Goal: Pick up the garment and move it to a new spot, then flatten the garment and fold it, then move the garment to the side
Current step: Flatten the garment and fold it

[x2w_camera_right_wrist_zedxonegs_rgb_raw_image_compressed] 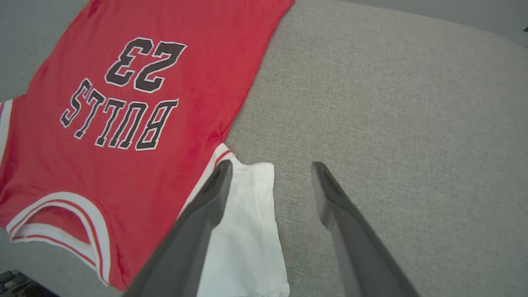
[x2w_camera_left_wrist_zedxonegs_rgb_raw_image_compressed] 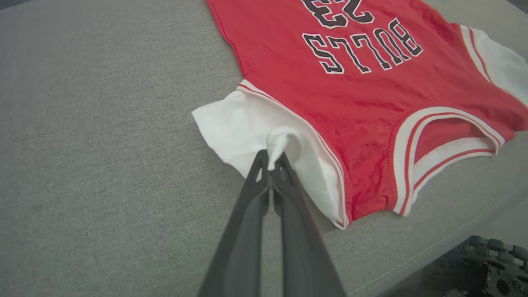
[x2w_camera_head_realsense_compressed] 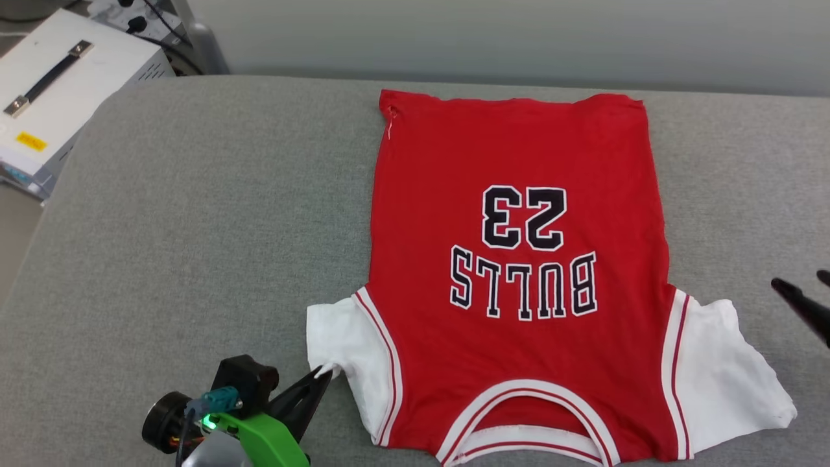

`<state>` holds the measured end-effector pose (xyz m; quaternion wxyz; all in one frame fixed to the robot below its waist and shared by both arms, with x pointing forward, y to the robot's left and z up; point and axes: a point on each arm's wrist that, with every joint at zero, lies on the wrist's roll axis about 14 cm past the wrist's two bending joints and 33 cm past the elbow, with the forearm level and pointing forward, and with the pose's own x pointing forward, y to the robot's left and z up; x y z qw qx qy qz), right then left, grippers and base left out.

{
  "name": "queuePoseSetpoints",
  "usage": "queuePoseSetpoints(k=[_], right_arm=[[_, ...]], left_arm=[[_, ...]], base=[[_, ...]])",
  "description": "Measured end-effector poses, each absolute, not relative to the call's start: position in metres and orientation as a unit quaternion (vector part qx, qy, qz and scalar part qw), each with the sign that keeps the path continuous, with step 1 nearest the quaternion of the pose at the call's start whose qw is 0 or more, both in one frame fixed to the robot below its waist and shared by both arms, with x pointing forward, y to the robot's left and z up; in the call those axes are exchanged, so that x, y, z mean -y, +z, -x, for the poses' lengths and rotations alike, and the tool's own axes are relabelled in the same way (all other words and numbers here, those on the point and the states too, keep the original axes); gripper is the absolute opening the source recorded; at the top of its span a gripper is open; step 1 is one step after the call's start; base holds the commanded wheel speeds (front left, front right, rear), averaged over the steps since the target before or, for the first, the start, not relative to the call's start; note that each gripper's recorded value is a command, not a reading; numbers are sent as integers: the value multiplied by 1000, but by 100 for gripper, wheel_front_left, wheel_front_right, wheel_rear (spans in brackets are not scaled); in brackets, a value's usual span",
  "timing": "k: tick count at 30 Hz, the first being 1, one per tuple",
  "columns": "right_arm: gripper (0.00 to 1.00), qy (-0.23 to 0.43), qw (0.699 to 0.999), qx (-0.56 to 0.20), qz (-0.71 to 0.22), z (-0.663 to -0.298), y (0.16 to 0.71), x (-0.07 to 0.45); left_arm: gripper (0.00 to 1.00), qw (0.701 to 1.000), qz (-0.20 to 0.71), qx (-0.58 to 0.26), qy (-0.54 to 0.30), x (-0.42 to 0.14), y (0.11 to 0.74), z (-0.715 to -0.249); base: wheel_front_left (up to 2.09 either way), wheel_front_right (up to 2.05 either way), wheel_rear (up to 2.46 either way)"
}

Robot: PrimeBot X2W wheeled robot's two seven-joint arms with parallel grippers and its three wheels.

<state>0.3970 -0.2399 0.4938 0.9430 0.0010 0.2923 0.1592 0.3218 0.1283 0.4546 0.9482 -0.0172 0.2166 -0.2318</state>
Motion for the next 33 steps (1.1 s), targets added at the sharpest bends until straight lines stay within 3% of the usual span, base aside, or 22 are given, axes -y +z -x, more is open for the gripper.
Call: queuePoseSetpoints(k=[7, 16, 26, 33], right_arm=[[100, 176, 932, -316, 19, -475, 512, 211], [100, 126, 909, -395, 37, -571, 493, 206], [100, 75, 869, -489, 33, -636, 424, 189], [100, 54, 849, -524, 42, -647, 382, 186]], left_arm=[[0, 935, 31, -252, -248, -121, 460, -325], [0, 926, 26, -276, -255, -118, 455, -333], [0, 923, 42, -316, -215, -134, 434, -340], [0, 921, 47, -337, -190, -144, 419, -338]], base=[[0, 0, 0], [0, 0, 0], [0, 0, 0], [0, 0, 0]])
